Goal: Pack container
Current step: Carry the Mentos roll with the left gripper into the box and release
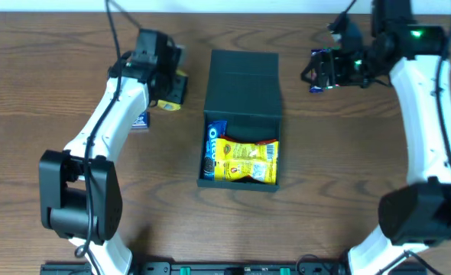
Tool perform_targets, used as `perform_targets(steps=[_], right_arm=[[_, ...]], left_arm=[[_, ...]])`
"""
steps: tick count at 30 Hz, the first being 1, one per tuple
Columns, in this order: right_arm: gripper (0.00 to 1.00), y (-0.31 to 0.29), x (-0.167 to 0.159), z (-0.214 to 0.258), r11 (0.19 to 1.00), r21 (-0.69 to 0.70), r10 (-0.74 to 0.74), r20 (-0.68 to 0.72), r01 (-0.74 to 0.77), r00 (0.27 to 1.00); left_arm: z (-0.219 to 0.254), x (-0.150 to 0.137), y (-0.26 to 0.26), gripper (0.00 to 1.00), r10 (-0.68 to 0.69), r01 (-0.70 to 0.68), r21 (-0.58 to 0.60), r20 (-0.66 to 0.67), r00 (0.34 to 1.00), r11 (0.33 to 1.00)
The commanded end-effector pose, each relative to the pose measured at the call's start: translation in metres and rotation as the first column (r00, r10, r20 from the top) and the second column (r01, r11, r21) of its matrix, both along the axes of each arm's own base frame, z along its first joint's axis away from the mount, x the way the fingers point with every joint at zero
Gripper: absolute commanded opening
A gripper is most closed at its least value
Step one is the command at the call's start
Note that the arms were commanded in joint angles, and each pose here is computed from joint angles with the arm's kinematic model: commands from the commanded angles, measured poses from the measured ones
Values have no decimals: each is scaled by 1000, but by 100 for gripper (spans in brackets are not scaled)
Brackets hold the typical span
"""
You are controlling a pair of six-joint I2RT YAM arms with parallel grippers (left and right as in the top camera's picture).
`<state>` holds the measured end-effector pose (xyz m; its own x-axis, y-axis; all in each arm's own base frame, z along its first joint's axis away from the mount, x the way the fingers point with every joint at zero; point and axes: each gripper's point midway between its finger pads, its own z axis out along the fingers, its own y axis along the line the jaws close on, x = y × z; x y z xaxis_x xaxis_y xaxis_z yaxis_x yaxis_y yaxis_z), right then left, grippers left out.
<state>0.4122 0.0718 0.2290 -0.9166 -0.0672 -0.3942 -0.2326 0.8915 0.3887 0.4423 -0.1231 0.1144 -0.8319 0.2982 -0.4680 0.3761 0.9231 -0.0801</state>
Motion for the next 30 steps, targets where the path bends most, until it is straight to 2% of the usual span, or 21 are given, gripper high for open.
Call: perform_targets(steps=[1,3,6,9,13,16,19,26,30], right_arm=[[77,-20,-1,24,999,-42,-16,86,19,996],[77,-29,-2,31,998,-47,-29,106,34,994],[78,-40,-4,35,997,-48,-55,115,61,992],[79,-50,-6,34,996,-55,-63,112,70,992],[79,-55,-6,34,996,-65,-57,120,65,991],[79,-55,-5,34,996,-73,-42,128,52,991],[79,-56,-5,34,996,-73,-42,129,52,991],[79,-55,-5,34,996,-80,-26,135,37,990],[80,-55,-5,34,996,-81,-26,136,37,990]], left_arm=[[52,-19,-63,13,-415,426,-52,147,898,903],[61,-35,-90,9,-555,572,-40,194,809,819],[62,-53,-118,6,-680,694,20,220,699,720],[58,-73,-140,6,-810,807,126,217,545,577],[49,-88,-159,6,-912,858,308,151,382,411],[44,-97,-171,6,-950,869,385,111,292,312],[38,-101,-180,6,-959,875,393,96,268,284],[16,-95,-189,6,-962,885,377,85,261,274],[17,-104,-199,6,-965,912,319,128,230,259]])
